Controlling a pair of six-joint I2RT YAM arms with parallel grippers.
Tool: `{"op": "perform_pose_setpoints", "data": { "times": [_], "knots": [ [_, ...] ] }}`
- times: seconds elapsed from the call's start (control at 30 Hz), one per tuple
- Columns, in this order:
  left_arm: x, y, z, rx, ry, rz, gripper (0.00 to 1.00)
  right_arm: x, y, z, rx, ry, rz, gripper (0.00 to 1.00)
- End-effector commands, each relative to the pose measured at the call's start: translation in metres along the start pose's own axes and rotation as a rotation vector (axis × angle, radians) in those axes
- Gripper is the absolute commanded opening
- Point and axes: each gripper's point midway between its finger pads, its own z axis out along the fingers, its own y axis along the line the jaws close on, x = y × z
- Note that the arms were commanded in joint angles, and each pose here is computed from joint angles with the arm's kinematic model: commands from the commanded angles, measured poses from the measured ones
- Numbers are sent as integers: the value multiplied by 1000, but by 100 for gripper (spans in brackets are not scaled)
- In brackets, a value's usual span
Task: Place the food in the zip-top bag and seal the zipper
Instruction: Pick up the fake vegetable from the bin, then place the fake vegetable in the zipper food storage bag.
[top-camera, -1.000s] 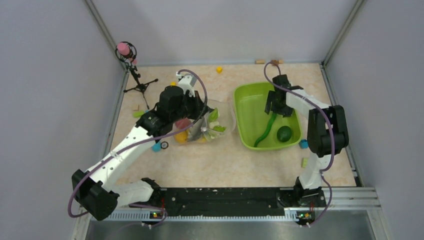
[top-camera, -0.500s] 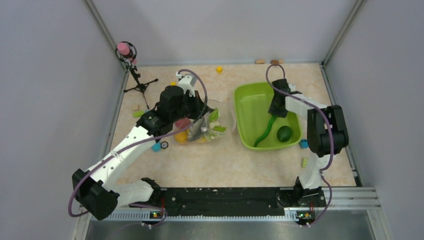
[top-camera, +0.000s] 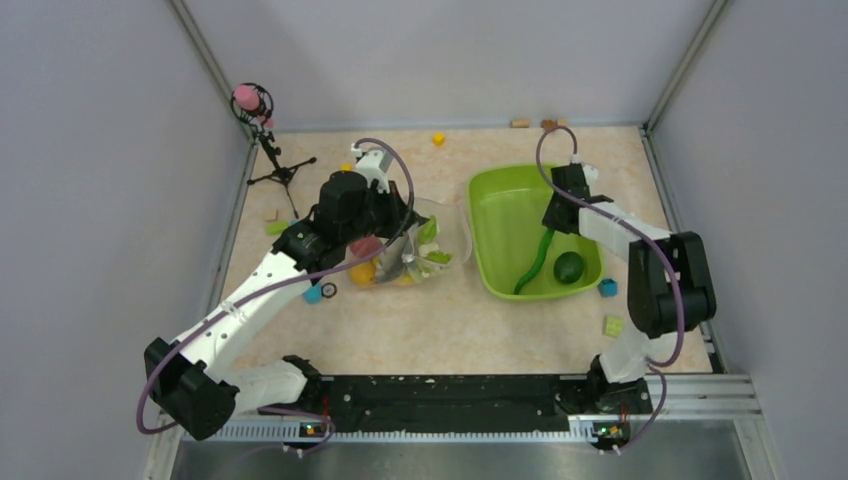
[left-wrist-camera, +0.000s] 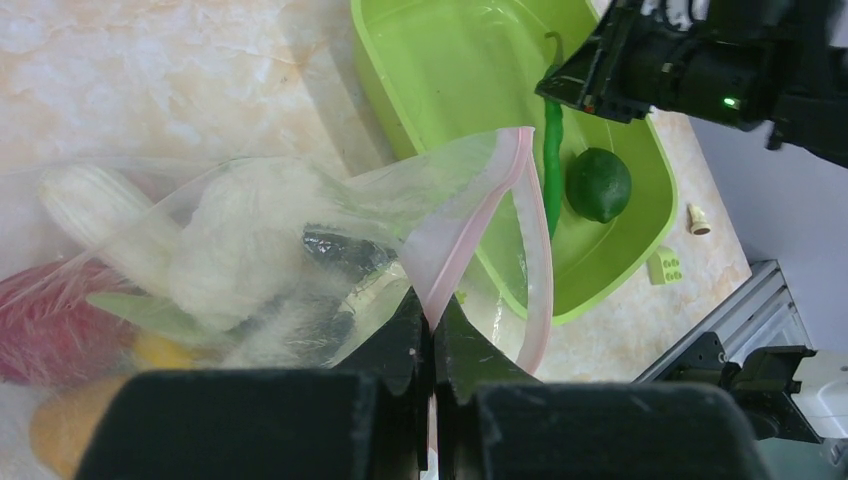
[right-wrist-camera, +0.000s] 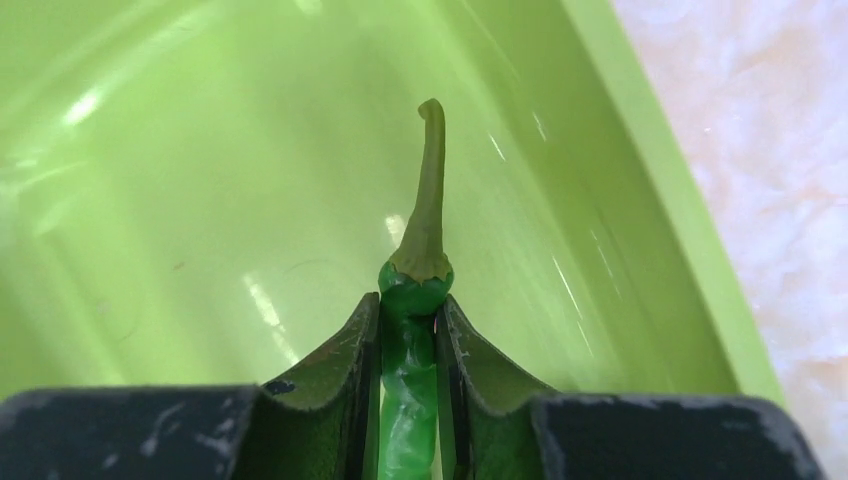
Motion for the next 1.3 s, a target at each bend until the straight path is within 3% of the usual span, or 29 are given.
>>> {"op": "perform_pose_setpoints", "data": {
  "times": [0.0,0.13,0.43,0.73,0.9,1.27],
  "knots": [
    [-21,-7,-4,19,-75,-6,0,-73,35,-72,-173,-348,4,4],
    [-21,-9,-6,28,-77,-16,0,-111,54,-143,-325,-641,-3,4],
    [-22,-15,-10,48,-76,-49,0,-145,81,-298,-616,-1135,23,1],
    [-29,-21,-14,47,-70,-104,0,-124,124,-425,-972,-1432,-34,0],
    [-37,-29,-21,63,-67,-120,0,-100,147,-466,-1160,-1526,-105,0],
    [-38,-46,-32,135,-43,-146,0,-68,180,-469,-1350,-1690,-118,0]
  ]
}}
